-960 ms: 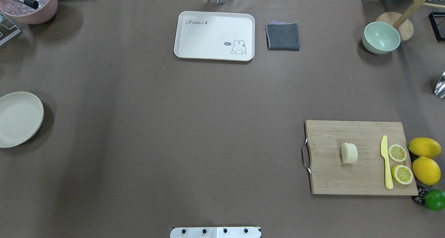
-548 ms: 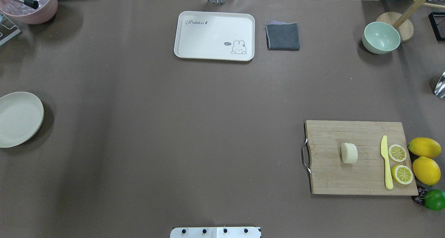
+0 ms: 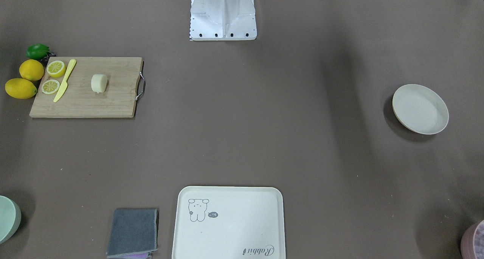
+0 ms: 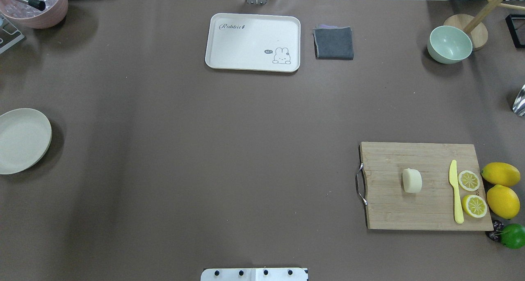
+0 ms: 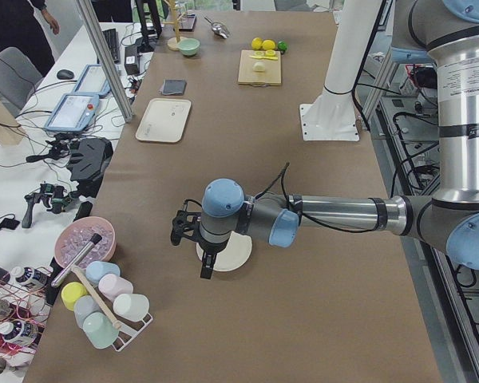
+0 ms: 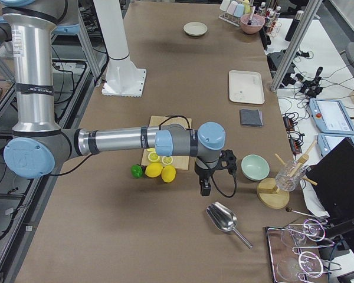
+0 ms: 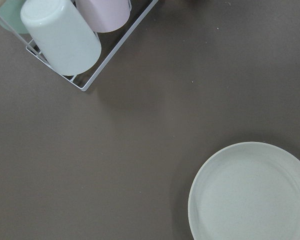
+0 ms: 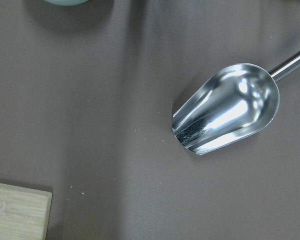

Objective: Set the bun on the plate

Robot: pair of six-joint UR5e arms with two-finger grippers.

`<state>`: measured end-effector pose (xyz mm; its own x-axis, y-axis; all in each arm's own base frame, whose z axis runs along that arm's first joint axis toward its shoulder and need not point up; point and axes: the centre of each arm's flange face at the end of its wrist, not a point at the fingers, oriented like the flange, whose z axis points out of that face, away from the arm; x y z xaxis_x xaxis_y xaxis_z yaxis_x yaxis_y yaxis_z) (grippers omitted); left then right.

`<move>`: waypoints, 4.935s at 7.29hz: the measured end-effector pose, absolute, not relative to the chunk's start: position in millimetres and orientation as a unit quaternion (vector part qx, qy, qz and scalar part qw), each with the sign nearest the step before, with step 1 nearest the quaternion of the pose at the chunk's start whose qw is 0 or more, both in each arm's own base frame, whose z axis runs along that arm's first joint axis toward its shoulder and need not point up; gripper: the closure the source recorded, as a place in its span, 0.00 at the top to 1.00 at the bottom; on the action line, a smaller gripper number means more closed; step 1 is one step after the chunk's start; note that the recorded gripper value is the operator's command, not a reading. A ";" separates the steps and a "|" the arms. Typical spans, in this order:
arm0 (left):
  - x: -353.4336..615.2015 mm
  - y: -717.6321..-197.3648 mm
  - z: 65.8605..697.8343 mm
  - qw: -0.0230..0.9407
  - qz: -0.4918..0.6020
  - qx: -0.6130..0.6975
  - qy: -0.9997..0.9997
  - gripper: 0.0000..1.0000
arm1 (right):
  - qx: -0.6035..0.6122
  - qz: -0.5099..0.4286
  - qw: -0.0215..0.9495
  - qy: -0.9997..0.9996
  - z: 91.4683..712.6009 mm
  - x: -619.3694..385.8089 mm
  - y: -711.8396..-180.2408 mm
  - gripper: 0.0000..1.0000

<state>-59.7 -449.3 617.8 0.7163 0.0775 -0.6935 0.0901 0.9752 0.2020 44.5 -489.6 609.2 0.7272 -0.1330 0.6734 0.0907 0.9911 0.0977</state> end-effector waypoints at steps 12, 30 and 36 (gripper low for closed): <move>-25.1 -468.8 604.0 0.914 0.047 0.134 0.379 0.98 | 0.031 -0.057 0.928 -0.366 605.1 44.5 -489.8 1.00; 109.5 -436.1 741.8 0.889 0.025 0.131 0.439 0.00 | 0.053 -0.078 0.921 -0.379 576.6 31.2 -503.6 1.00; 69.4 -500.4 639.8 0.851 -0.011 0.089 0.518 0.00 | 0.064 -0.085 0.906 -0.410 565.2 26.2 -503.4 1.00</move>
<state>69.4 -500.4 639.8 0.4641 0.0741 -0.8827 0.1103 0.9839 0.1406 26.2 -503.4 565.2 0.6497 -0.2072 0.7314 0.1020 0.9772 0.1862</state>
